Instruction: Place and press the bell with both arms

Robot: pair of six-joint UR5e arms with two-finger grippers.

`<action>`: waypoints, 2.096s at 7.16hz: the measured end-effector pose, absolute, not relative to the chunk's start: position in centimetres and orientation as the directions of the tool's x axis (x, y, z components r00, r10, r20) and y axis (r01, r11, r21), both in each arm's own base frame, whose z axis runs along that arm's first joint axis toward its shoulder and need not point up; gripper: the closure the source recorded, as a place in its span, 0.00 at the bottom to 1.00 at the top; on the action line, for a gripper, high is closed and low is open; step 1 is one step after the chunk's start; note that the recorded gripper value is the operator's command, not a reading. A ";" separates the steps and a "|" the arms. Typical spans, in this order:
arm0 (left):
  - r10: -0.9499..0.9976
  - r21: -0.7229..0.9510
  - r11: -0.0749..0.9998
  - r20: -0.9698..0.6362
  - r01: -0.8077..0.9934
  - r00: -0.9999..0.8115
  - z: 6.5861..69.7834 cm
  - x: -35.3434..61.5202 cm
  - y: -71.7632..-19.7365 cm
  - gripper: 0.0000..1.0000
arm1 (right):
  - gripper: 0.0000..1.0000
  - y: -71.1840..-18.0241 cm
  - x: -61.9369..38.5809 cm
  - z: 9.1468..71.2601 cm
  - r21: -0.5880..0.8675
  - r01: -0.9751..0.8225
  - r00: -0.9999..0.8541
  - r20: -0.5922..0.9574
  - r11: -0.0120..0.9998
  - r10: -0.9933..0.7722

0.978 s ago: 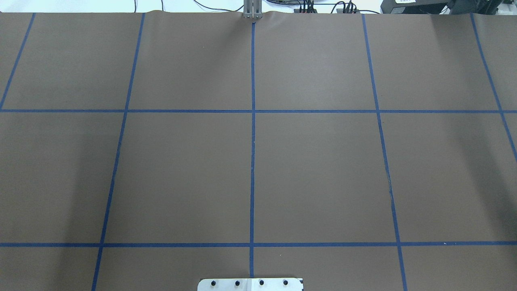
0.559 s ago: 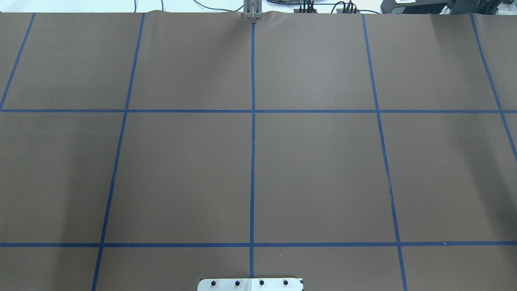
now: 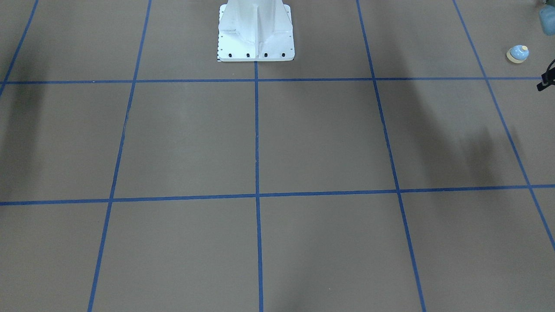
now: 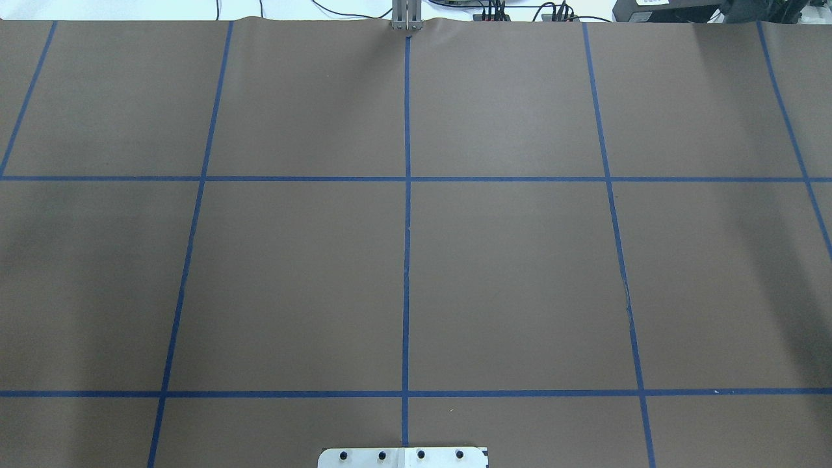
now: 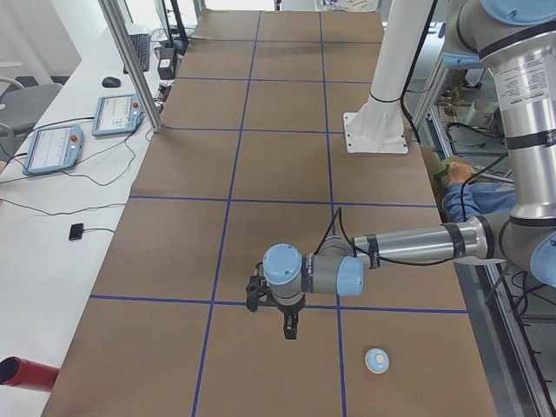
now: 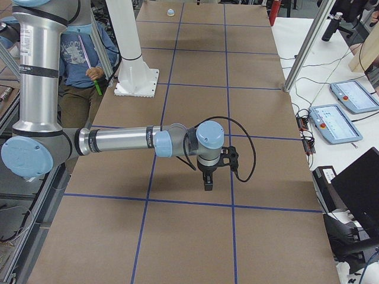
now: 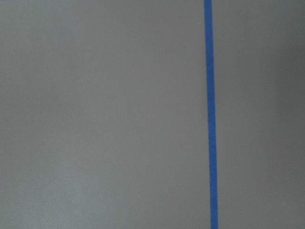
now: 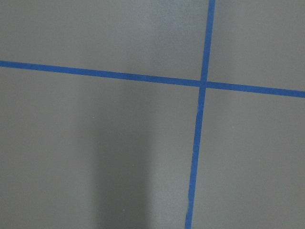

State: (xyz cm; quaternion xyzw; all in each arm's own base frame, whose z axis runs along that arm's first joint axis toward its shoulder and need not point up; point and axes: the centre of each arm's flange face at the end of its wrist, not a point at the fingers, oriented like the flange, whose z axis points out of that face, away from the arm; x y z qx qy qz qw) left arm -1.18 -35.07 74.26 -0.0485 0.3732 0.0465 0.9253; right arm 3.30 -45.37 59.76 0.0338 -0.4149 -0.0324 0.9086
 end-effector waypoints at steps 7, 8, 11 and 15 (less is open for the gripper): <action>-0.245 -0.313 0.950 -0.716 0.012 0.653 85.6 -3.1 -13.8 0.00 | 0.00 -45.0 2.8 58.8 0.110 0.044 0.644 0.756 0.993 -0.113; -0.242 -0.319 0.948 -0.719 0.000 0.652 85.9 -3.0 -13.7 0.00 | 0.00 -44.7 2.8 59.0 0.106 0.044 0.644 0.757 0.993 -0.110; -0.195 -0.334 0.939 -0.717 -0.084 0.670 86.0 -0.6 -17.3 0.00 | 0.00 -44.5 2.7 59.0 0.107 0.046 0.643 0.758 0.993 -0.111; -0.163 -0.369 0.916 -0.700 -0.155 0.696 87.6 0.4 -16.9 0.00 | 0.00 -44.5 2.3 58.8 0.104 0.052 0.642 0.758 0.993 -0.113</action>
